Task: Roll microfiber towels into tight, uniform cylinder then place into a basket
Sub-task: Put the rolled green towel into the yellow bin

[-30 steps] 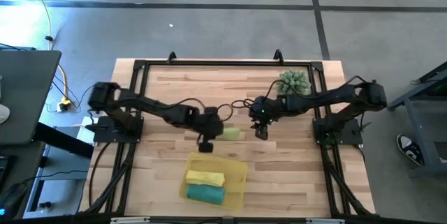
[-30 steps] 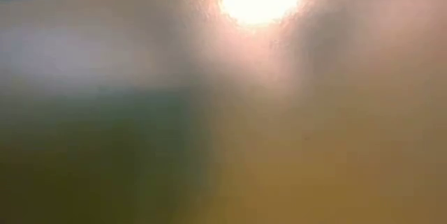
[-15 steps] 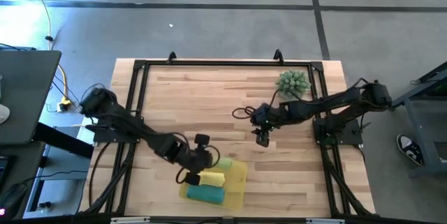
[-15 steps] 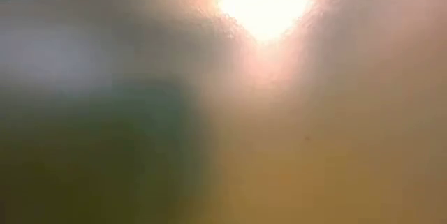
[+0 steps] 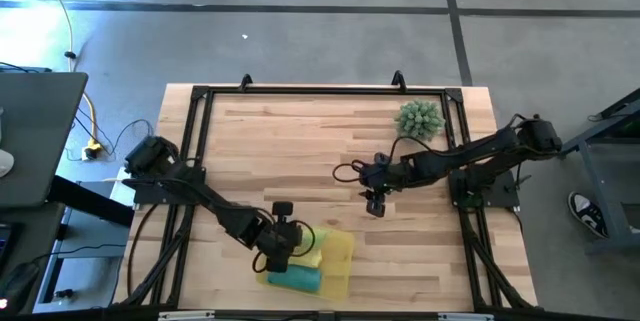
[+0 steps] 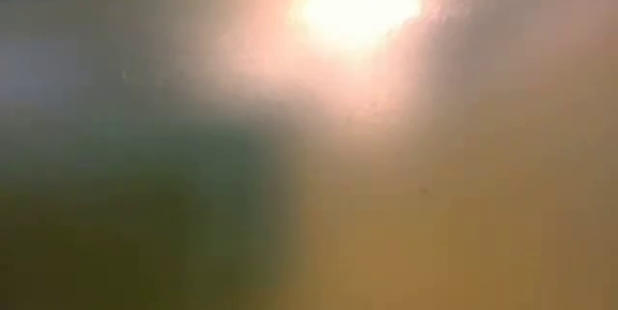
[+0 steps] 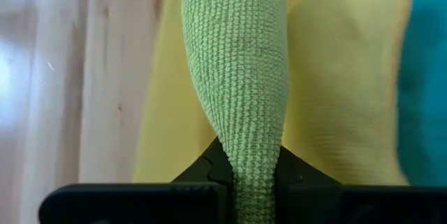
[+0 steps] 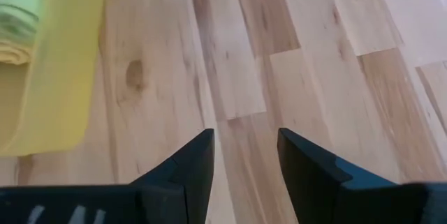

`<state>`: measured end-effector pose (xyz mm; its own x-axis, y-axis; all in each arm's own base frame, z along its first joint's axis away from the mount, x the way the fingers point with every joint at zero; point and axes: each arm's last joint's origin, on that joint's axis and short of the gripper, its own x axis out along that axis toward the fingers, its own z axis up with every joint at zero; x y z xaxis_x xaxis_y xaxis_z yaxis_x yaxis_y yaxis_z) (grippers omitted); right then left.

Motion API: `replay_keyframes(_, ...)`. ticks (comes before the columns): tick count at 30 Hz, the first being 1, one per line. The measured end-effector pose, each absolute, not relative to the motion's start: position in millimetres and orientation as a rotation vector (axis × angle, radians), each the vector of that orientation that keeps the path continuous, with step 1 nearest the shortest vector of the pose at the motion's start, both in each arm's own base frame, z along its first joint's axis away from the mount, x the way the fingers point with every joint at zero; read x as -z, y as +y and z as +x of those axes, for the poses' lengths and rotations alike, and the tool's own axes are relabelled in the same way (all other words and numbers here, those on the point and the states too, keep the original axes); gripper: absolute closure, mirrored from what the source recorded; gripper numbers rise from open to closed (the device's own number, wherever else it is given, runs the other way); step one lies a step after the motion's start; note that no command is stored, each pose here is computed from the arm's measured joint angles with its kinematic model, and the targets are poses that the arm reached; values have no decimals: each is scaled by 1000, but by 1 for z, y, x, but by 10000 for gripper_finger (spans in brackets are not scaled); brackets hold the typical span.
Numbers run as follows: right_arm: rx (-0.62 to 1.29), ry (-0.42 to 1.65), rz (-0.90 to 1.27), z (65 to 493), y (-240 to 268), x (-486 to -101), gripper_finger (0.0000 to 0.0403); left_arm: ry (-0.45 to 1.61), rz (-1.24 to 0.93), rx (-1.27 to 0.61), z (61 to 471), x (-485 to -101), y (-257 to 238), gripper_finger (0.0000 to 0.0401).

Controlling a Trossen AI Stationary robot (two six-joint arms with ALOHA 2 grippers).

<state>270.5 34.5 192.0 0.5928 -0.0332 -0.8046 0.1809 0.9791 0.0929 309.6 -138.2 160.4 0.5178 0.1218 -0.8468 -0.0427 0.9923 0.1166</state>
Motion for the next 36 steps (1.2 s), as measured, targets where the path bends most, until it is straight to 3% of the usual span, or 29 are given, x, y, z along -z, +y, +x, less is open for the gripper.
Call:
replay_keyframes(10, 97, 918, 183, 270, 46, -193, 254, 1066, 94, -181, 312, -133, -142, 360)
replay_keyframes(20, 84, 918, 170, 269, 49, -193, 254, 1092, 38, -145, 312, -133, -144, 274)
replay_keyframes(27, 75, 926, 174, 269, 49, -193, 254, 1116, 91, -182, 316, -158, -144, 232)
replay_keyframes(36, 74, 947, 170, 268, 49, -192, 254, 1223, 78, -109, 309, -174, -147, 227)
